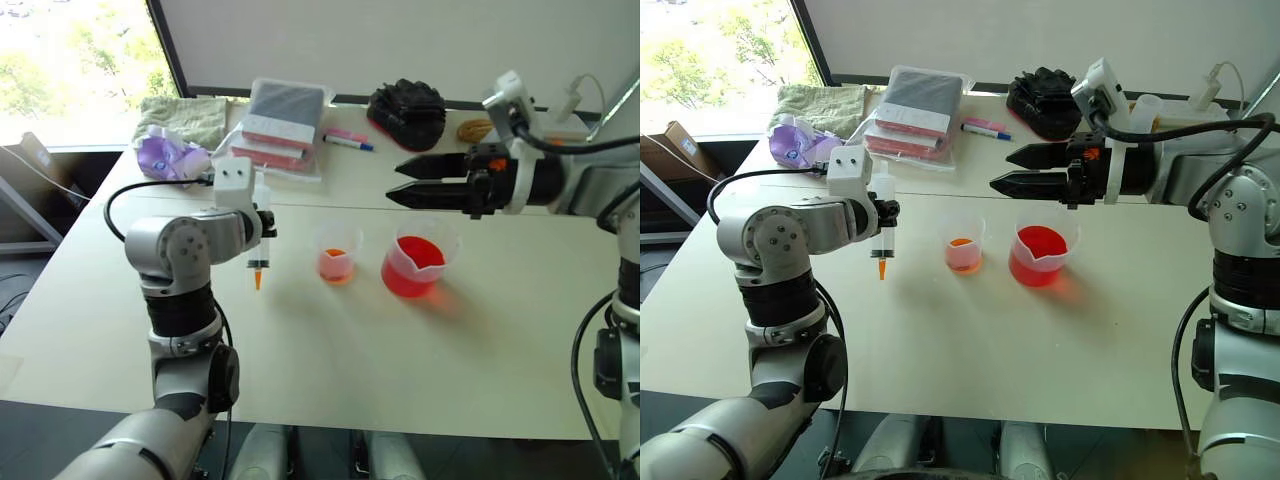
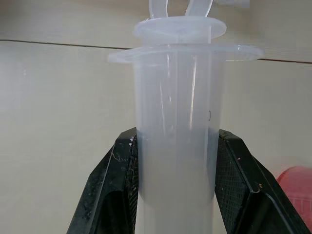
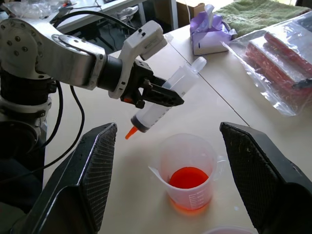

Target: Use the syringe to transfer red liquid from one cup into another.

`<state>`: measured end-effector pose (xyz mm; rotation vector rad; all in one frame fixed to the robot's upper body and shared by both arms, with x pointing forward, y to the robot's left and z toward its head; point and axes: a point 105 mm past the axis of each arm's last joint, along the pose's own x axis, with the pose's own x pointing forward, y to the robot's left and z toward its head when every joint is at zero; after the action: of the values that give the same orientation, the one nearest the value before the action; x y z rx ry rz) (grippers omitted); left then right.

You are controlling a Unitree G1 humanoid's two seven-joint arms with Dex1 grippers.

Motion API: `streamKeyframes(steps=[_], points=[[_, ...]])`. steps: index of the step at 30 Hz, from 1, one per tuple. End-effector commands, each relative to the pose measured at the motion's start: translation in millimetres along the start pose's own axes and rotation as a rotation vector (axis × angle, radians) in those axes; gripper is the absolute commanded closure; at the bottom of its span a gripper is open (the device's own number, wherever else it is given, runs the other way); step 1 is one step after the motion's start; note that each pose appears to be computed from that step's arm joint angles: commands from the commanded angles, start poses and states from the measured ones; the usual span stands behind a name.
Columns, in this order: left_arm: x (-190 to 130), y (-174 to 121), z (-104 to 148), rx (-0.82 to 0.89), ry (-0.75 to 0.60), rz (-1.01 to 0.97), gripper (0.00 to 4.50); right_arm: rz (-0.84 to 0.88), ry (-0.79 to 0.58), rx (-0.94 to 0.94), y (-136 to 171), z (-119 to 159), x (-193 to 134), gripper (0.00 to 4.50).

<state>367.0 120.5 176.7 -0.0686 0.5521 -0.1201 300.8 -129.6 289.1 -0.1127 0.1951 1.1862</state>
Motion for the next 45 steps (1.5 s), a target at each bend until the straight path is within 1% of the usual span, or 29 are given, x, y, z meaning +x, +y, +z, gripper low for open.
streamKeyframes(steps=[1, 4, 7, 12, 18, 26, 28, 35, 39, 43, 45], points=[[1, -12, -4, -0.008, 0.024, -0.054, 2.92, -0.021, -0.026, -0.049, 4, 10, -7, 0.98], [7, -17, -10, -0.028, 0.073, -0.067, 2.92, -0.031, -0.028, -0.047, 5, 8, -7, 0.98], [15, -23, -18, -0.090, 0.149, -0.082, 2.92, -0.053, -0.034, -0.041, 3, 9, -8, 0.98], [22, -22, -26, -0.134, 0.238, -0.056, 2.92, -0.074, -0.036, -0.037, 3, 7, -8, 0.98], [22, -18, -29, -0.138, 0.289, -0.023, 2.92, -0.087, -0.043, -0.030, 3, 5, -8, 0.98], [17, -13, -32, -0.102, 0.317, 0.001, 2.92, -0.092, -0.048, -0.023, 3, 3, -7, 0.98], [16, -11, -34, -0.091, 0.317, 0.009, 1.94, -0.092, -0.051, -0.021, 2, 3, -6, 0.92], [11, -12, -39, -0.098, 0.331, -0.001, 0.08, -0.090, -0.056, -0.016, 1, 2, -4, 0.92], [7, -9, -38, -0.087, 0.322, 0.001, 0.03, -0.089, -0.057, -0.015, 0, 1, -4, 0.92], [-1, 0, -25, -0.102, 0.224, 0.036, 0.03, -0.089, -0.059, -0.011, -1, -1, -3, 0.92], [-4, 4, -25, -0.105, 0.202, 0.042, 0.03, -0.089, -0.059, -0.011, -1, -1, -3, 0.92]])
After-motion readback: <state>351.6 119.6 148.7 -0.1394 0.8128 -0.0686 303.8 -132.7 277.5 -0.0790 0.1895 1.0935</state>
